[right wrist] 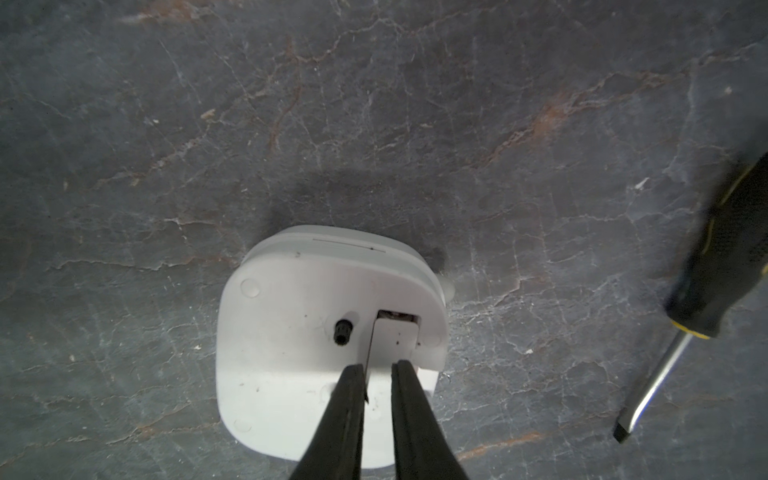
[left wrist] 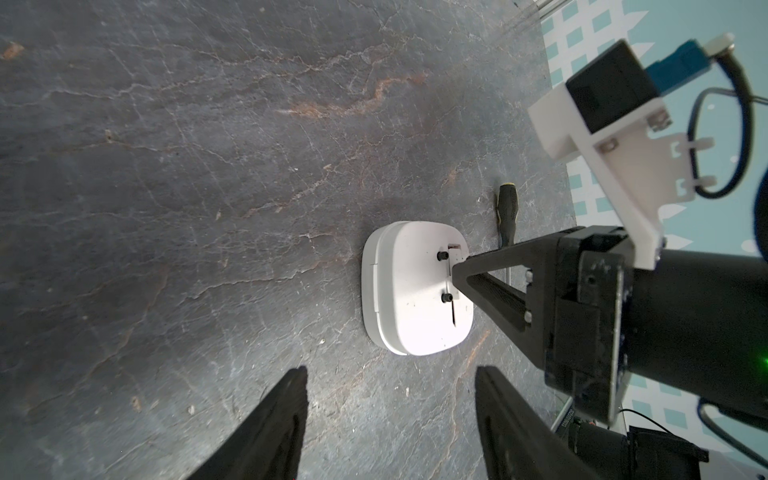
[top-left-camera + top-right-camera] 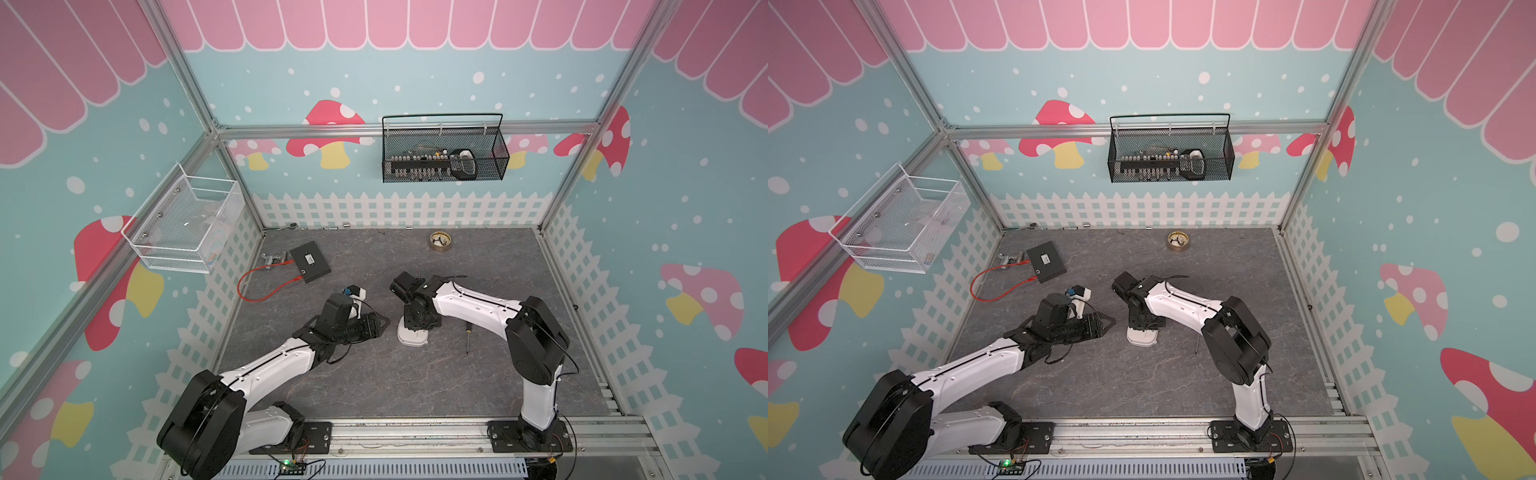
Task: Remove the battery from the alarm
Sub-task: Remove the cover from the alarm.
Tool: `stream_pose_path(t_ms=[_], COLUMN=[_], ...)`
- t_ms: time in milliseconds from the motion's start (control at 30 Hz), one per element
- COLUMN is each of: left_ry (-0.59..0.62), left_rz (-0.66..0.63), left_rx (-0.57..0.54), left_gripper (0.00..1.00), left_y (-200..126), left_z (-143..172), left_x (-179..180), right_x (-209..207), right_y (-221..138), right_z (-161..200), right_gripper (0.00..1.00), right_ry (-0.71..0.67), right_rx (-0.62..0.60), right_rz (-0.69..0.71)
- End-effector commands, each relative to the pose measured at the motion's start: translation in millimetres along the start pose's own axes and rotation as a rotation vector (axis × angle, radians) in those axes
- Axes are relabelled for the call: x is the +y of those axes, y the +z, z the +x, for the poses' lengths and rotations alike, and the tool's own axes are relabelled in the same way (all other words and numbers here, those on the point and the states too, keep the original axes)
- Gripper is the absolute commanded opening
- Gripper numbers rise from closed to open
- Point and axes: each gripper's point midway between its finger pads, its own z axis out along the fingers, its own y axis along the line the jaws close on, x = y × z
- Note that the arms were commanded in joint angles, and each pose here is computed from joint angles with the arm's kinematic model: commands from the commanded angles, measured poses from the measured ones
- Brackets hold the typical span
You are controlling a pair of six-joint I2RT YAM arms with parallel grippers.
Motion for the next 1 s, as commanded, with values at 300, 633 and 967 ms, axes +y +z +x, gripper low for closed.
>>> stream_pose_path(t_ms=[300,633,967], left_ry=[0.005,0.005,0.002], left_rz=[0.023,0.019,0.014], left_rx=[-0.019,-0.020,-0.021], left_gripper=[0.67,0.66,0.65], left_y=[-4,-4,-4], left_z=[-3,-3,-3], left_x=[-4,-3,-1], right_x=[-8,-8,-10], right_y=[10,9,-34], right_z=[14,15,-2], right_gripper=[0.19,0.04,0.00], right_ry=[0.004,0.010,0.032], right_rx=[0.049,0.050,-0.040], right_rz=[0.013,0.008,-0.032])
